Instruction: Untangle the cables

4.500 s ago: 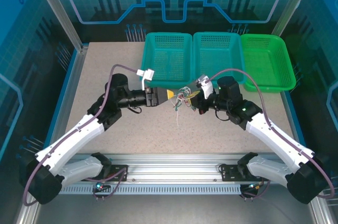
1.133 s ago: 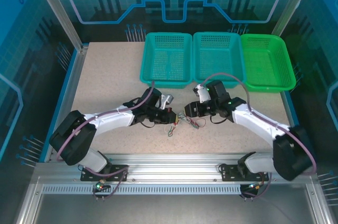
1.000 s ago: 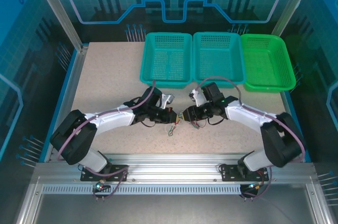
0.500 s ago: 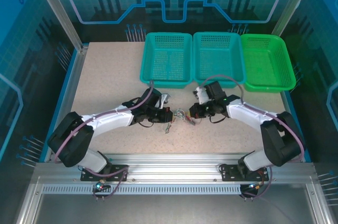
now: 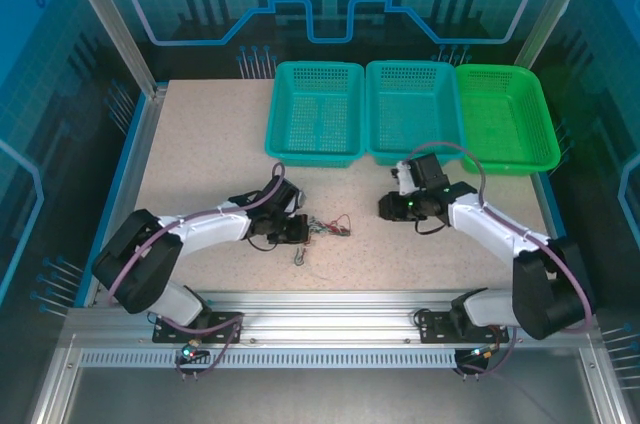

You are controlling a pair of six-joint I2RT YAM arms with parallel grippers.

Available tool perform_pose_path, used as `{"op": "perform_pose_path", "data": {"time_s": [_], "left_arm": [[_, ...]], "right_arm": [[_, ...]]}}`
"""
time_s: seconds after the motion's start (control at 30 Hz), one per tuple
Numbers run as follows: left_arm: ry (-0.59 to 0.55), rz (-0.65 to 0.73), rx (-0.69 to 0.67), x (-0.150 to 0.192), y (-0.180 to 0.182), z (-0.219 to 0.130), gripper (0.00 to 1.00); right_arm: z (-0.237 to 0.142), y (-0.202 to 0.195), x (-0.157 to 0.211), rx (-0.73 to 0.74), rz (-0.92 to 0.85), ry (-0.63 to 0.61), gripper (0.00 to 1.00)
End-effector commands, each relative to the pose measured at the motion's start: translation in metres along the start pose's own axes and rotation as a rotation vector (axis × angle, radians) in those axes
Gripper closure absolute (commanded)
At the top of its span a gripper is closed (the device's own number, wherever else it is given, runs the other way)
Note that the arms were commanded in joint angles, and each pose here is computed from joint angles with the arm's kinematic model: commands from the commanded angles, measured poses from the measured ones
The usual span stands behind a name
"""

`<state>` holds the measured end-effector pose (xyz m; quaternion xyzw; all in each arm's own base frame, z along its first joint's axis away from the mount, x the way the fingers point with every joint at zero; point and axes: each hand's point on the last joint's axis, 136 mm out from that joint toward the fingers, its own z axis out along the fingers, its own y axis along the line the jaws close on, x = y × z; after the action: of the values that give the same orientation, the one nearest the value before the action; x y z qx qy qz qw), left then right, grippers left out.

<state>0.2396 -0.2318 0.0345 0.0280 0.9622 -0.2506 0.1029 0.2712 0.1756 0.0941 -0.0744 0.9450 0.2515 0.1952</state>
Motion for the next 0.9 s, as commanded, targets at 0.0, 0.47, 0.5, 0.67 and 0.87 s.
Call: {"op": "perform_pose_path", "data": {"time_s": [0.0,0.47,0.5,0.67,0.87], "left_arm": [[0.021,0.075,0.083,-0.004,-0.025,0.002,0.97],[0.034,0.060,0.060,-0.001,-0.019,0.007,0.94],[0.036,0.060,0.055,-0.001,-0.018,0.007,0.93],[0.041,0.050,-0.008,0.002,-0.005,0.008,0.84],[0.060,0.048,0.007,0.006,-0.006,0.012,0.70]], "right_arm": [[-0.006,0.063,-0.009,-0.199,-0.177,-0.020,0.43],[0.063,0.042,0.030,0.000,-0.195,0.183,0.42],[0.064,0.038,0.030,0.019,-0.192,0.184,0.47],[0.064,0.021,0.037,0.100,-0.182,0.215,0.41],[0.055,0.025,0.049,0.053,-0.188,0.227,0.32]]}}
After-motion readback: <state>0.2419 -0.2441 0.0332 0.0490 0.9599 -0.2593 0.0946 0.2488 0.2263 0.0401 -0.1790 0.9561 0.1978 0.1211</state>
